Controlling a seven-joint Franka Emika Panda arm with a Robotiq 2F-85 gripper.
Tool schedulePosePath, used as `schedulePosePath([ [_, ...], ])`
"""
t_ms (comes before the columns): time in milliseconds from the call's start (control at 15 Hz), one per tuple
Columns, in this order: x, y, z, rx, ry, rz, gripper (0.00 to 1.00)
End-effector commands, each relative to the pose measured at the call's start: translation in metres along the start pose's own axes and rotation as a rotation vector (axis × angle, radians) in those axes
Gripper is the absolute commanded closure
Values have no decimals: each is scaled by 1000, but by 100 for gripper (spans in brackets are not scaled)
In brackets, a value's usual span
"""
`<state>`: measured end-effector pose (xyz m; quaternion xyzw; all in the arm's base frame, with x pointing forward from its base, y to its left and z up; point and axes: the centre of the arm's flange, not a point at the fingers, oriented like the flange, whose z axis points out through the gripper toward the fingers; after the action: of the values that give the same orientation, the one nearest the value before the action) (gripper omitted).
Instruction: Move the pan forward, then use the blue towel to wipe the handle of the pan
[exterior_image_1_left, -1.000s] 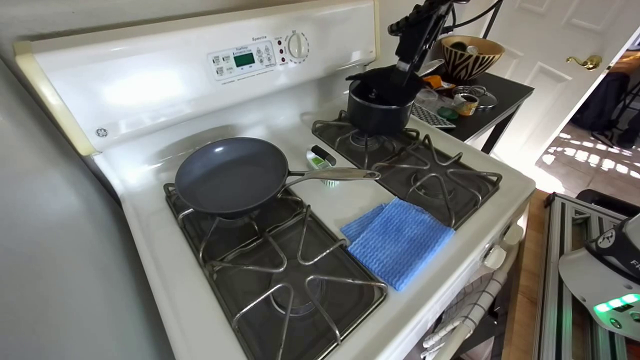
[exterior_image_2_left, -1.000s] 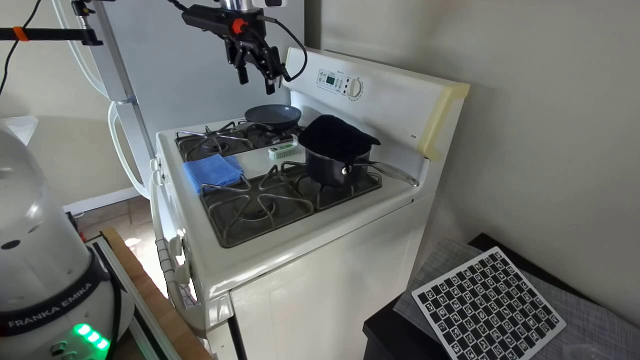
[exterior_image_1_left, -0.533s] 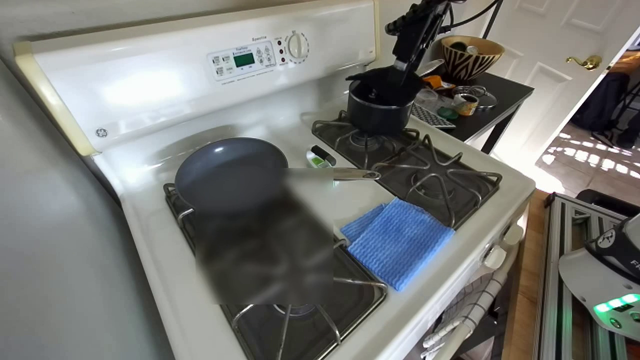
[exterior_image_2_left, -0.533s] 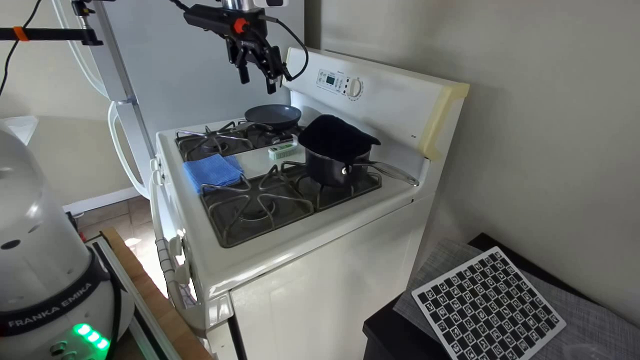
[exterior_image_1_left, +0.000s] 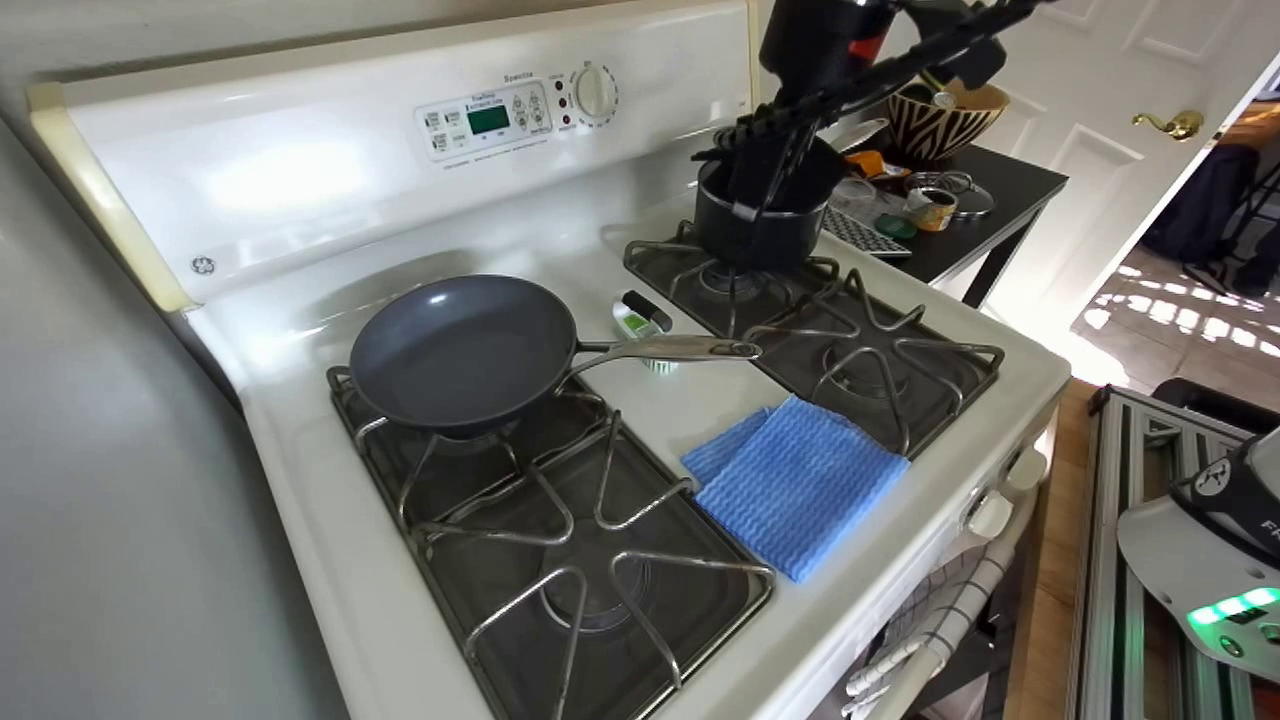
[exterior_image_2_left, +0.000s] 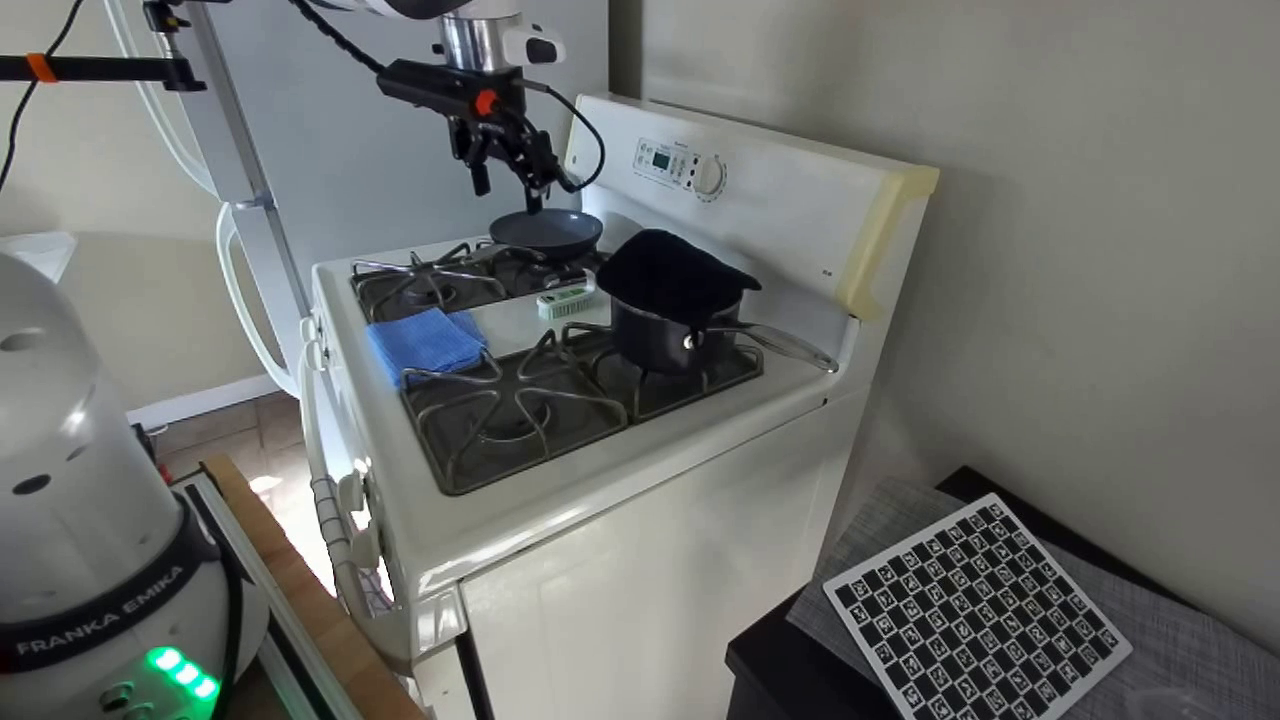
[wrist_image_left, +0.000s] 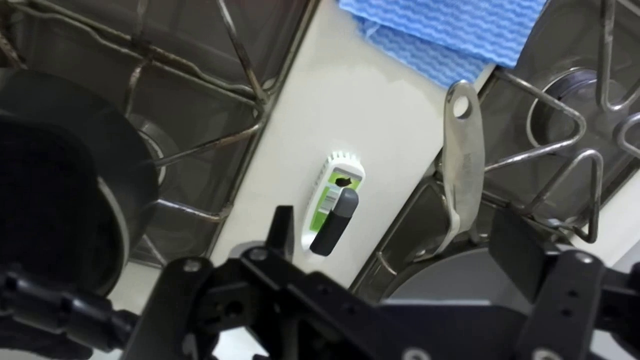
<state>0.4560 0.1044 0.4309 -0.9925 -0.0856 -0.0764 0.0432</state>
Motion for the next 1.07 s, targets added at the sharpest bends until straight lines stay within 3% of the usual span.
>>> schedulePosePath([
  [0, 18, -21, 38, 24, -31, -43, 0],
  [667, 67, -62, 98, 52, -71, -250, 0],
  [733, 69, -67, 102, 54, -77, -262, 5],
  [800, 71, -70, 105, 56, -78, -278, 23],
  [933, 73, -76, 112, 53, -84, -302, 30],
  [1000, 74, -78, 114, 55, -86, -312, 39],
])
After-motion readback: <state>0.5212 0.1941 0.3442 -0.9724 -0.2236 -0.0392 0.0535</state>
